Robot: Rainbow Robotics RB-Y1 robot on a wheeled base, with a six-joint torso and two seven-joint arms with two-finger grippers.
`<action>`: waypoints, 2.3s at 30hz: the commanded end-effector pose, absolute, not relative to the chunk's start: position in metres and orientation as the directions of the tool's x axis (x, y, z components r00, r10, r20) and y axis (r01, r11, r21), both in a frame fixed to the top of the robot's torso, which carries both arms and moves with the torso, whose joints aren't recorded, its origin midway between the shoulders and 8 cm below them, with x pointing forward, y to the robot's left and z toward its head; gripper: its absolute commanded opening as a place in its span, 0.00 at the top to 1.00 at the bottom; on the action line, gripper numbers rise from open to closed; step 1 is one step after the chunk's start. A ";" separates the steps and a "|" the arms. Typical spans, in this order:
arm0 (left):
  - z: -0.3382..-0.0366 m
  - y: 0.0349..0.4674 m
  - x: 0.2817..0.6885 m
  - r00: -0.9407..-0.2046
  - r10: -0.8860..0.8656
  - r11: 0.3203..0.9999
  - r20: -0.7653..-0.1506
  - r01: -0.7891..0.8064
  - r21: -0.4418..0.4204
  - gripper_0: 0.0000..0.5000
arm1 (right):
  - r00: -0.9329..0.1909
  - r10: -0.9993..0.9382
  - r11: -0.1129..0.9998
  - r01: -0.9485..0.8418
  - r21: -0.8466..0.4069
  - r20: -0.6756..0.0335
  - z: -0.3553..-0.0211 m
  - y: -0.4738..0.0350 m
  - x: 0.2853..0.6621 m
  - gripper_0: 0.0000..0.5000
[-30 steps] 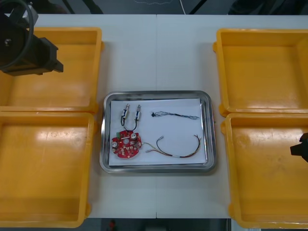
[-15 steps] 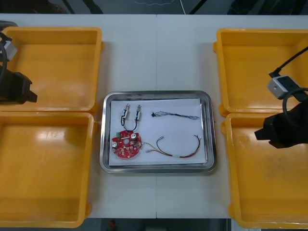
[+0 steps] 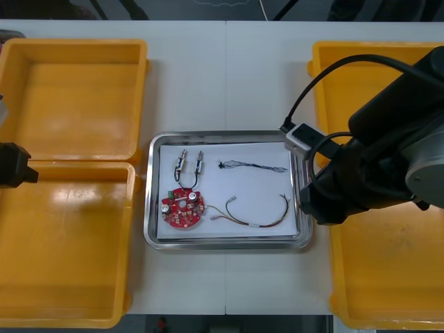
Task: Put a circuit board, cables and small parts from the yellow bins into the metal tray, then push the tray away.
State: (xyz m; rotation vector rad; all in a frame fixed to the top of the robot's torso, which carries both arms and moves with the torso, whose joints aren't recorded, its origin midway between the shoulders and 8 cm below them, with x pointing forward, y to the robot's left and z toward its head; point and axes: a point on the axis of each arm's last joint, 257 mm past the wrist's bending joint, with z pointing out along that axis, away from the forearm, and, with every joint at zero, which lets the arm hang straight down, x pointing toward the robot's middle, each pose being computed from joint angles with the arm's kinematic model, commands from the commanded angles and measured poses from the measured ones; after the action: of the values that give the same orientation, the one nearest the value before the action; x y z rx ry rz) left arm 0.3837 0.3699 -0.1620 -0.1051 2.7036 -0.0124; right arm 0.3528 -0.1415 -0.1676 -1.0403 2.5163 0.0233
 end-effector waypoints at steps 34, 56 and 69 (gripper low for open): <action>-0.151 0.386 0.367 -0.903 0.022 0.998 -0.430 -0.003 0.058 0.00 | -0.001 -0.978 0.075 -0.937 -0.340 -0.211 -0.274 -0.001 0.340 0.00; -0.151 0.386 0.367 -0.903 0.022 0.998 -0.430 -0.003 0.058 0.00 | 0.040 -0.982 0.028 -0.938 -0.344 -0.187 -0.311 0.024 0.333 0.00; -0.151 0.386 0.367 -0.903 0.022 0.998 -0.430 -0.003 0.058 0.00 | 0.036 -0.983 0.030 -0.936 -0.349 -0.181 -0.316 0.023 0.337 0.00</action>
State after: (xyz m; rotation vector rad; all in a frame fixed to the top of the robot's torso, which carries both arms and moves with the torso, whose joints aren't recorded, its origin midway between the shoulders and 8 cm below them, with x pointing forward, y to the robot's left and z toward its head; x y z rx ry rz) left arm 0.3722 0.3705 -0.1657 -0.0880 2.7168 -0.0110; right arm 0.3385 0.0032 -0.3268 -1.9147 2.0238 -0.1754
